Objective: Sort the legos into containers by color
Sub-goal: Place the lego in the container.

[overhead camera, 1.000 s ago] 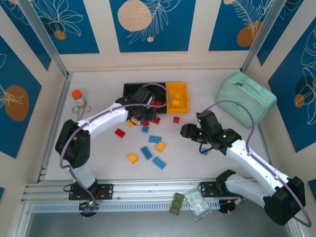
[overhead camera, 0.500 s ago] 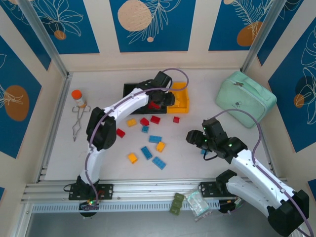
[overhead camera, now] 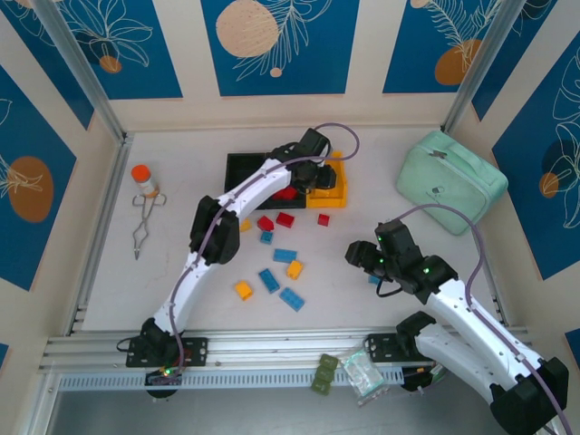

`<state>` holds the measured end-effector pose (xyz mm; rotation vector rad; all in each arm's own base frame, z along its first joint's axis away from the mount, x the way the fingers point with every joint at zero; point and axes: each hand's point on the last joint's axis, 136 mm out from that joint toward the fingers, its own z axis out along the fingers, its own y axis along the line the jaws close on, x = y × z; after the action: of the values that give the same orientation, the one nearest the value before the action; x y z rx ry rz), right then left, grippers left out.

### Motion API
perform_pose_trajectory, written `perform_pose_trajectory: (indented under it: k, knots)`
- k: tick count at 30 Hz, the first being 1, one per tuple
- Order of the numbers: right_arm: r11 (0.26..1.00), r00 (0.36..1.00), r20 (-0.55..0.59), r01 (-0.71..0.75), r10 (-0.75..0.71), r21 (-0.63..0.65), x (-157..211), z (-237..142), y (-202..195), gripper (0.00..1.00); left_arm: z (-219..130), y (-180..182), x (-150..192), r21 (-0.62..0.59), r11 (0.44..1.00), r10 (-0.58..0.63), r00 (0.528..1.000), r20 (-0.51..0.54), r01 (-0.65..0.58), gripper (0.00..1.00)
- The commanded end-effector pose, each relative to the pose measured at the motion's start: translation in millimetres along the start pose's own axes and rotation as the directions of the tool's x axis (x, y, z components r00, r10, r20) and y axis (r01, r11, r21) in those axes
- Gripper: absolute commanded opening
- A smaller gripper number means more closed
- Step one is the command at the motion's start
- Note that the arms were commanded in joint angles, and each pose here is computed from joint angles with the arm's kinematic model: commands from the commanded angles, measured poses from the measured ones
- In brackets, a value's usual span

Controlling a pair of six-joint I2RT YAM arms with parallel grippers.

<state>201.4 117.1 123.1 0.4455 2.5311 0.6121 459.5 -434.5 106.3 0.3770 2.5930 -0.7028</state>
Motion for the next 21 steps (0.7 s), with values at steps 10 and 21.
perform_pose_trajectory:
  k: [10,21]
  knots:
    - [1.000,1.000,0.001,-0.023,0.023,0.005,0.5,-3.6,-7.0,0.60,1.7,-20.8,-4.2,0.066,0.998,-0.009,1.000,0.002,0.009,0.48]
    - [1.000,1.000,-0.003,-0.010,0.010,0.020,-2.7,-5.9,-6.5,0.60,-68.2,-60.7,-16.1,0.131,0.989,0.058,0.995,0.081,-0.069,0.53]
